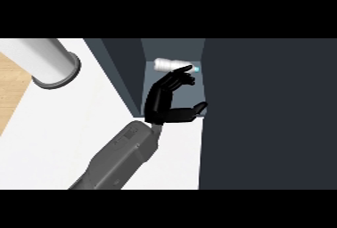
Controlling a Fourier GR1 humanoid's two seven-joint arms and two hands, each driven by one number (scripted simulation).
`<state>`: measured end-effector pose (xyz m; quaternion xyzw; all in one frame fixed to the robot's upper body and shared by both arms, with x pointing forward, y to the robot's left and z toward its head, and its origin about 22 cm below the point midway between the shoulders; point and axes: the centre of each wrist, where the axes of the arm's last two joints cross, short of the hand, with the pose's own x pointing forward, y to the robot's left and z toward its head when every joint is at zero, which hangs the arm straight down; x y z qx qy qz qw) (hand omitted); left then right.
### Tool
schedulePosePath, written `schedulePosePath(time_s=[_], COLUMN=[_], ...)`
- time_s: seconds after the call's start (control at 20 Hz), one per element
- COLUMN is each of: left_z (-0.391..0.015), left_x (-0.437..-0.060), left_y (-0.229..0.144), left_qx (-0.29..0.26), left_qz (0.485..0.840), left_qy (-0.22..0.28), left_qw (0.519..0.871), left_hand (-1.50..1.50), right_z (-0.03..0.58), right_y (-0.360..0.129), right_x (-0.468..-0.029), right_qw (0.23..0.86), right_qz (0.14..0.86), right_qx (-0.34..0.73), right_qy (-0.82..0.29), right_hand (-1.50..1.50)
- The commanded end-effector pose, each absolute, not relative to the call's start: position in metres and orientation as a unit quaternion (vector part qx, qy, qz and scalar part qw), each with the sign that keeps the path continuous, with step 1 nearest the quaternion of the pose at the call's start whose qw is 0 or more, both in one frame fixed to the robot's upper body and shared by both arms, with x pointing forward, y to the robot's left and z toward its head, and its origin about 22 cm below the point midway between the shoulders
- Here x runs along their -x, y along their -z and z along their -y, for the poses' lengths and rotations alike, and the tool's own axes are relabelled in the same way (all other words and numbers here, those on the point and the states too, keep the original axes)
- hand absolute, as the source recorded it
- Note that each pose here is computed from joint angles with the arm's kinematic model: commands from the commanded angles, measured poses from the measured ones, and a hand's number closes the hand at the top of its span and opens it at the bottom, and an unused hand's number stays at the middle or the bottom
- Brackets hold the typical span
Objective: Pick up the bottled water, place it into the cabinet and close the cabinet
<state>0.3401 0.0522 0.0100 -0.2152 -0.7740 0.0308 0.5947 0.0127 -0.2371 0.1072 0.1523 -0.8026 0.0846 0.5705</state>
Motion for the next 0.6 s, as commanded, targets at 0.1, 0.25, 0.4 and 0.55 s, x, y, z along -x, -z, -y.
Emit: schedulePosePath(time_s=[0.1,0.25,0.4,0.55], left_z=[-0.045,-0.078,-0.12,-0.127], left_x=[-0.273,-0.25,-0.225,-0.194], left_y=[0.008,0.021,0.024,0.029], left_qx=[0.254,0.231,0.209,0.203], left_qz=[0.745,0.758,0.755,0.76], left_qy=[-0.039,-0.059,-0.065,-0.081], left_qw=[0.616,0.607,0.618,0.612], left_hand=[-1.5,-1.5,-1.5,-1.5], right_z=[0.231,0.229,0.232,0.232], right_y=[-0.144,-0.145,-0.145,-0.146], right_x=[-0.01,-0.009,-0.009,-0.01], right_qw=[0.55,0.544,0.549,0.558], right_qz=[0.821,0.823,0.821,0.802], right_qx=[-0.117,-0.122,-0.116,-0.147], right_qy=[-0.095,-0.108,-0.107,-0.155], right_hand=[-1.5,-1.5,-1.5,-1.5])
